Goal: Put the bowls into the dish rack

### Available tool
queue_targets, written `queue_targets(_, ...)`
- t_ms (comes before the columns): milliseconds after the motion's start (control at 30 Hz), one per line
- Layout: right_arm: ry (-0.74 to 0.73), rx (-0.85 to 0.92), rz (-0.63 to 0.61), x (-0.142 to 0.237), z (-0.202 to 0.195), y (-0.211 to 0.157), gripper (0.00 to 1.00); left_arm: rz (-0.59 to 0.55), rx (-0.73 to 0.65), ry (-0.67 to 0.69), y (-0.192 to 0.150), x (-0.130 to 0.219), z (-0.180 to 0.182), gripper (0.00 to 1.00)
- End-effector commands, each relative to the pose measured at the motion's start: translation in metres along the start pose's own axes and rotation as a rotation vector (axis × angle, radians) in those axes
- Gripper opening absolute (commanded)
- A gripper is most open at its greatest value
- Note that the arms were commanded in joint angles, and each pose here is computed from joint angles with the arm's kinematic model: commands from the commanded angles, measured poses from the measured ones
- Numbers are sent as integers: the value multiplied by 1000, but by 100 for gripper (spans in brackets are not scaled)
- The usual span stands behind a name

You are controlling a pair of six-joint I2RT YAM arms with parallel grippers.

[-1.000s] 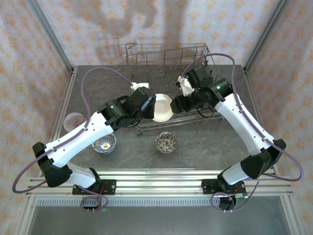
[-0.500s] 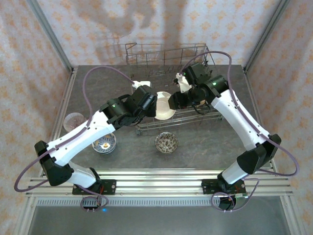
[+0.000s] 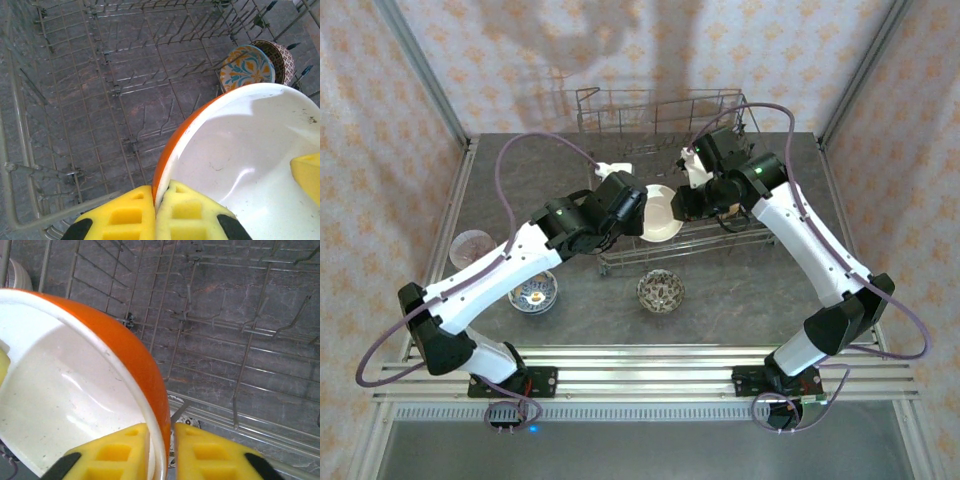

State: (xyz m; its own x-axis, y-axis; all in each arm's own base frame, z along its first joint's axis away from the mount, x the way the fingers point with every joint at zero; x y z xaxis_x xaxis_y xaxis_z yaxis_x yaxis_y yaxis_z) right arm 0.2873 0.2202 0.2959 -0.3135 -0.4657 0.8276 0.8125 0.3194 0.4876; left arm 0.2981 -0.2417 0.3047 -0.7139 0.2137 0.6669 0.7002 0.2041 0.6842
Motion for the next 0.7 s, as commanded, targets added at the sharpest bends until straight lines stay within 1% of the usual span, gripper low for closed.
queue_targets(0,-34,9,-32,5,-4,12,14,-66,8,10,21,3,-2,0)
queue_targets(167,-42,18,-36,4,-5,18,0,-63,13,1,22,1,-4,0)
queue_targets(300,-54,18,-36,2,-7,23,0,-46,40,-17,22,-4,-3,0)
queue_targets(433,-52,-14,-68,1,-9,34,0,-13,101,-36,25,-12,5,13)
queue_targets(500,-27,-53,-97,2,-10,41,0,-9,120,-41,27,-14,10,24)
queue_targets(567,-20,-90,-123,2,-15,50,0,-6,138,-41,31,-16,16,38)
queue_targets(633,-47,-115,-144,2,-23,57,0,-6,165,-25,36,-18,25,52)
queue_targets(667,-71,-126,-149,1,-29,61,0,-3,179,-22,38,-17,30,56)
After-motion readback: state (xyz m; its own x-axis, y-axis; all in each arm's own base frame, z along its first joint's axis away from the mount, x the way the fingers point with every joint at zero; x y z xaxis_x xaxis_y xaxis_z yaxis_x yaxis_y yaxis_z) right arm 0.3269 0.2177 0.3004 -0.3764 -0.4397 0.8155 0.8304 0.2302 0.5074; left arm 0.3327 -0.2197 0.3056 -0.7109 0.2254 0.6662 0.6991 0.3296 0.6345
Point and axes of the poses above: each hand's point on the last joint's axis, 136 mm out from that joint toward the fingers, its own x axis back along the fingers, its own z axis along the line the jaws close on, y = z × x, the point moved 2 cm from there along x, back along the fingers, and after that the axes turned 6 degrees about x, right-handed, at the moved point
